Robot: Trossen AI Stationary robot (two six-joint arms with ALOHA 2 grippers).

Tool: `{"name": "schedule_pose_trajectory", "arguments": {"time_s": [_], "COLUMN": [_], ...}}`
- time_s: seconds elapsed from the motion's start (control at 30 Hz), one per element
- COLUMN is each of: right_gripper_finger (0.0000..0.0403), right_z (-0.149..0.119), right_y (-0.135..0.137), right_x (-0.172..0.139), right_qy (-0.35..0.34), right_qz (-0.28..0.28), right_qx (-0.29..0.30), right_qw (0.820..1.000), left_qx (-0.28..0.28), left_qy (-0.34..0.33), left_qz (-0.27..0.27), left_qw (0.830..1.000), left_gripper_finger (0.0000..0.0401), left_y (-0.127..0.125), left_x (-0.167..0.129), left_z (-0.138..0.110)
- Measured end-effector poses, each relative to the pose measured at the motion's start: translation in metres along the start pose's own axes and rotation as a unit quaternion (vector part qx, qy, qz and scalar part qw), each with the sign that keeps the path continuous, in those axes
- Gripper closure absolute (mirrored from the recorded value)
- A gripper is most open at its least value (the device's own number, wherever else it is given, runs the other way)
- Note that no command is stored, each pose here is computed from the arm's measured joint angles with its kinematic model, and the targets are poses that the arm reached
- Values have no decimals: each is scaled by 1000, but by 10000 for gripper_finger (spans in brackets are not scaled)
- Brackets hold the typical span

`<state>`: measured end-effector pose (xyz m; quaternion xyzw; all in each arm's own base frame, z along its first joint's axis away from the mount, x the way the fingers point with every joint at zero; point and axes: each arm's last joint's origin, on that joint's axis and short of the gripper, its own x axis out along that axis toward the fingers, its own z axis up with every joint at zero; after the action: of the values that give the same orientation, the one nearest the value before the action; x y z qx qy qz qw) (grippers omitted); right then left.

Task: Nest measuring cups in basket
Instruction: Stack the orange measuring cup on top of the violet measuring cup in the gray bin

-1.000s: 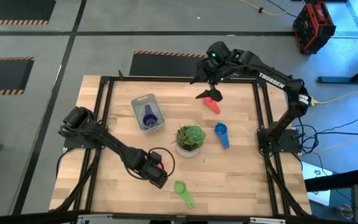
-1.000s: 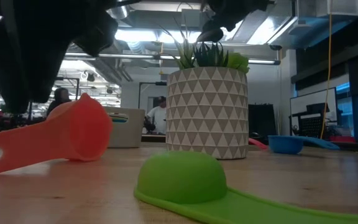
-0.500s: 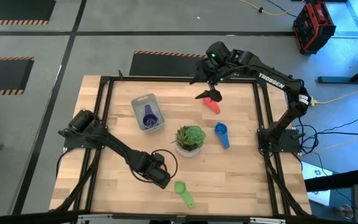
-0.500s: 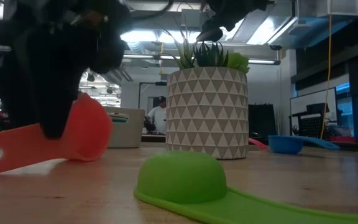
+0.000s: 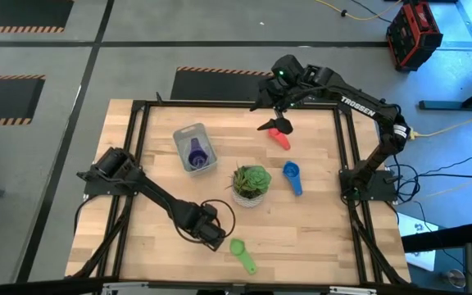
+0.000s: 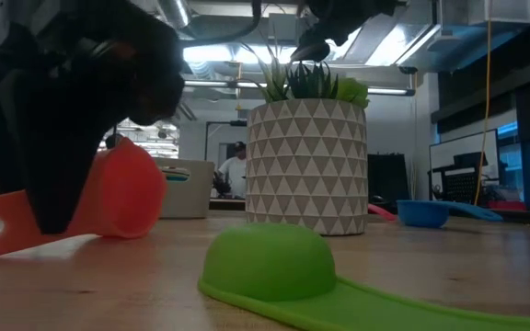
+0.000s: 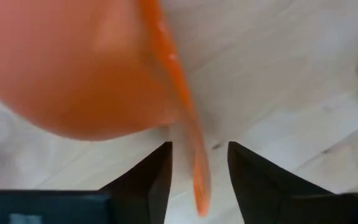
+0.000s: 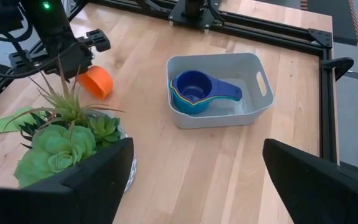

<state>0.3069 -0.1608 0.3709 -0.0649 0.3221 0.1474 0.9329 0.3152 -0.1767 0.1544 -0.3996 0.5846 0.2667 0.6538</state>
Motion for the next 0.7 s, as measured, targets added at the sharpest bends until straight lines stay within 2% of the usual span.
{"name": "schedule_pose_trajectory", "arguments": {"time_s": [0.3, 0.5, 0.7], "right_gripper_finger": [42, 42, 42], "right_z": [0, 0, 0], "right_y": [0, 0, 0], "right_x": [0, 0, 0], "right_qy": [0, 0, 0], "right_qz": [0, 0, 0], "right_qx": [0, 0, 0], "right_qw": [1000, 1000, 1000], "left_qx": [23, 27, 48], "left_qy": [-3, -6, -7], "left_qz": [-3, -4, -4], "left_qw": [1000, 1000, 999], "left_gripper_finger": [326, 390, 395], "left_y": [0, 1, 1], "left_x": [-1, -1, -2], "left_z": [8, 16, 17]}}
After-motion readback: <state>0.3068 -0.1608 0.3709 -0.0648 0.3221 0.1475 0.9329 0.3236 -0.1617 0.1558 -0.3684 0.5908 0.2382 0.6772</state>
